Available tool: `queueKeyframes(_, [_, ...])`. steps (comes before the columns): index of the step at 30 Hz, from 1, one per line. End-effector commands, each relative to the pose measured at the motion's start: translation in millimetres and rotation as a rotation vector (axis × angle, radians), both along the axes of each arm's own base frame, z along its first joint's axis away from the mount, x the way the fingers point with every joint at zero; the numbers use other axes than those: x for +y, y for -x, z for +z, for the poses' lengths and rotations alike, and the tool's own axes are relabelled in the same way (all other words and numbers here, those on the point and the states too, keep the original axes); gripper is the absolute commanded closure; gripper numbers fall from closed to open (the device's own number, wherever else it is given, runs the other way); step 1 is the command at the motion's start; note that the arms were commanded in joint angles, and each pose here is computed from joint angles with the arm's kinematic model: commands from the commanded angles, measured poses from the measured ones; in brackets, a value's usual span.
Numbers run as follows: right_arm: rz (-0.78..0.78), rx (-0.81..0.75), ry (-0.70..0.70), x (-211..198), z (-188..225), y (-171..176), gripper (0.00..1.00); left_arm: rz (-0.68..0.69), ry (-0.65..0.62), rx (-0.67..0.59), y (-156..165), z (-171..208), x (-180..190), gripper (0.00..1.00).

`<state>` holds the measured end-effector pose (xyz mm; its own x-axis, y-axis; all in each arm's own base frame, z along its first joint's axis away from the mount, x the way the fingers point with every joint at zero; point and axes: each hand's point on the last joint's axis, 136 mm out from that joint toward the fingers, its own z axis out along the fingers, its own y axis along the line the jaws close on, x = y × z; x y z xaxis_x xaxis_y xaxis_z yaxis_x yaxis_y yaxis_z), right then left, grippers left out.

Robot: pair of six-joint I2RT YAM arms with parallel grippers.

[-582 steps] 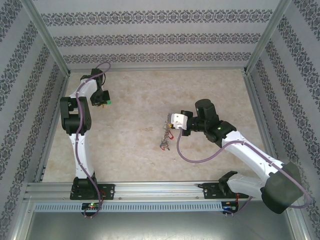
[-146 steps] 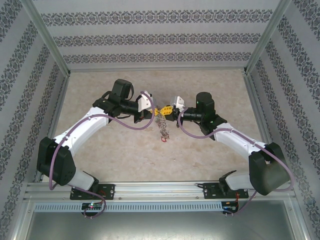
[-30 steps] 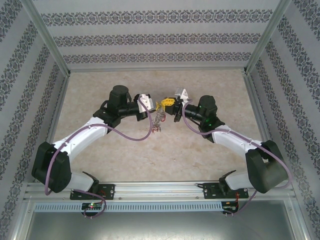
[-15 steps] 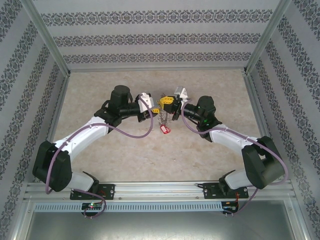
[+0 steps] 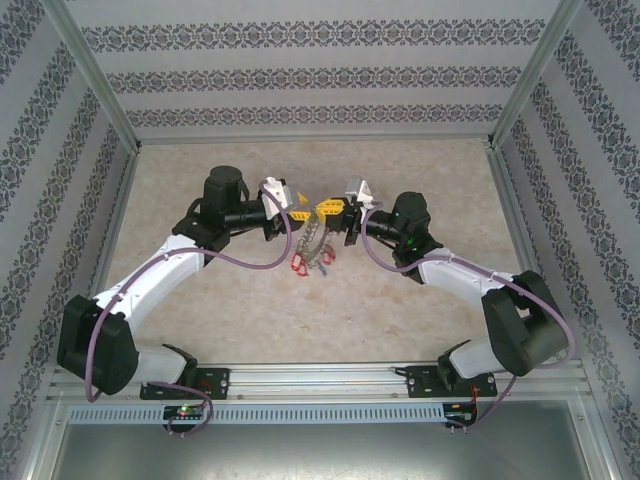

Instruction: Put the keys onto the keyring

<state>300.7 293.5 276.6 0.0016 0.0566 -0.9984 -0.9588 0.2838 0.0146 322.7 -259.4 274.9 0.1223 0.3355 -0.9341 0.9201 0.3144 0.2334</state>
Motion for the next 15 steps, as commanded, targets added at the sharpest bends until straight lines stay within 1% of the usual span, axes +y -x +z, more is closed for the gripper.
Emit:
queueKeyframes(1, [0.034, -0.119, -0.035, -1, 25, 7, 1.00, -0.074, 0.001, -0.027, 18, 19, 7, 0.69])
queueKeyframes(3, [0.045, -0.126, -0.034, -1, 27, 9, 1.00, -0.047, -0.025, -0.036, 16, 17, 13, 0.69])
queueKeyframes(6, [0.064, -0.131, -0.030, 0, 26, 12, 1.00, -0.041, -0.023, -0.016, 12, 20, 13, 0.68])
queueKeyframes(8, [0.076, -0.144, -0.027, 1, 27, 14, 1.00, -0.061, -0.010, 0.029, 11, 20, 9, 0.68])
queueKeyframes(11, [0.087, -0.158, -0.023, 3, 28, 16, 1.00, -0.041, 0.027, 0.075, 3, 21, 6, 0.68])
queueKeyframes(15, [0.086, -0.163, -0.024, 4, 30, 15, 1.00, -0.061, 0.050, 0.070, 7, 19, -2, 0.66])
